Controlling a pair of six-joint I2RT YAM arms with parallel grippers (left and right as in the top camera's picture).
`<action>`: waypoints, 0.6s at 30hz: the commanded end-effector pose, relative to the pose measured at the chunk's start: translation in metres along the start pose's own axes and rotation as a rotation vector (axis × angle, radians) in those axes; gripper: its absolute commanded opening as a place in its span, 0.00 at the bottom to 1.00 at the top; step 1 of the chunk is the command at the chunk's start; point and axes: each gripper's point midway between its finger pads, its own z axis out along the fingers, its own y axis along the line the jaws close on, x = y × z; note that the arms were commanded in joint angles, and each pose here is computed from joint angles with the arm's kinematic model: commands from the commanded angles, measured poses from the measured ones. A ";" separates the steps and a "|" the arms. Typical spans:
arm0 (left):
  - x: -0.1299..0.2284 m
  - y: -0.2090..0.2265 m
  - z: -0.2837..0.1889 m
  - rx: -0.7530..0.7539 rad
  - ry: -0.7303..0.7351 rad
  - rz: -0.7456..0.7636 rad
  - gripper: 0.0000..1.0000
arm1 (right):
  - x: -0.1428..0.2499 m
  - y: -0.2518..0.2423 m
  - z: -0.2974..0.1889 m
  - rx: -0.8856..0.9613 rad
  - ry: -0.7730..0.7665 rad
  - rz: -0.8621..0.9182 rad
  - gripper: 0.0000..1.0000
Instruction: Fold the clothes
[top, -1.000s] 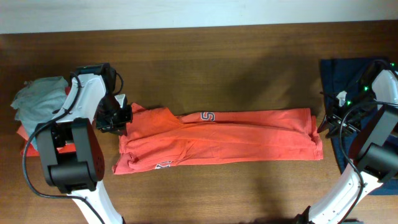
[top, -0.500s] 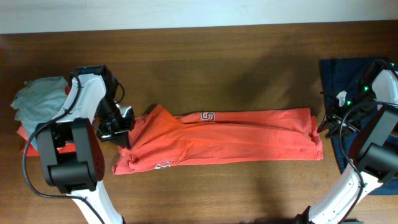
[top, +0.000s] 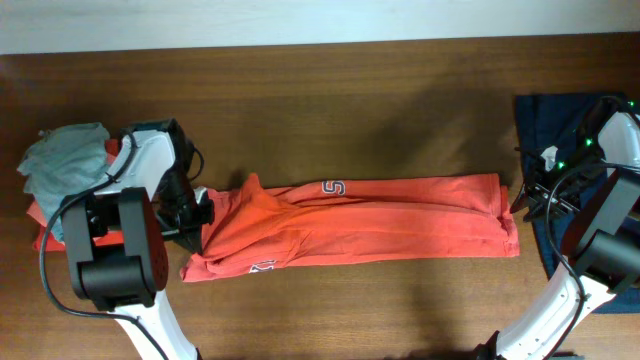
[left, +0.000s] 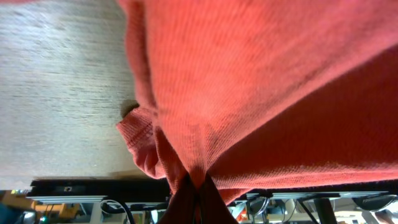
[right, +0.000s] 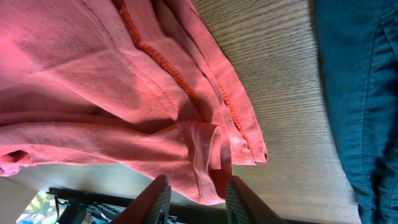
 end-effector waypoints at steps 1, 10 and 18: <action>0.003 0.000 0.009 0.008 0.034 -0.022 0.04 | 0.000 0.006 -0.013 0.003 -0.043 -0.019 0.35; 0.000 -0.002 0.009 0.005 0.017 -0.015 0.06 | 0.000 0.006 -0.013 0.002 -0.043 -0.020 0.35; -0.009 -0.017 -0.005 -0.014 -0.096 0.043 0.01 | -0.001 0.006 -0.013 0.003 -0.047 -0.021 0.35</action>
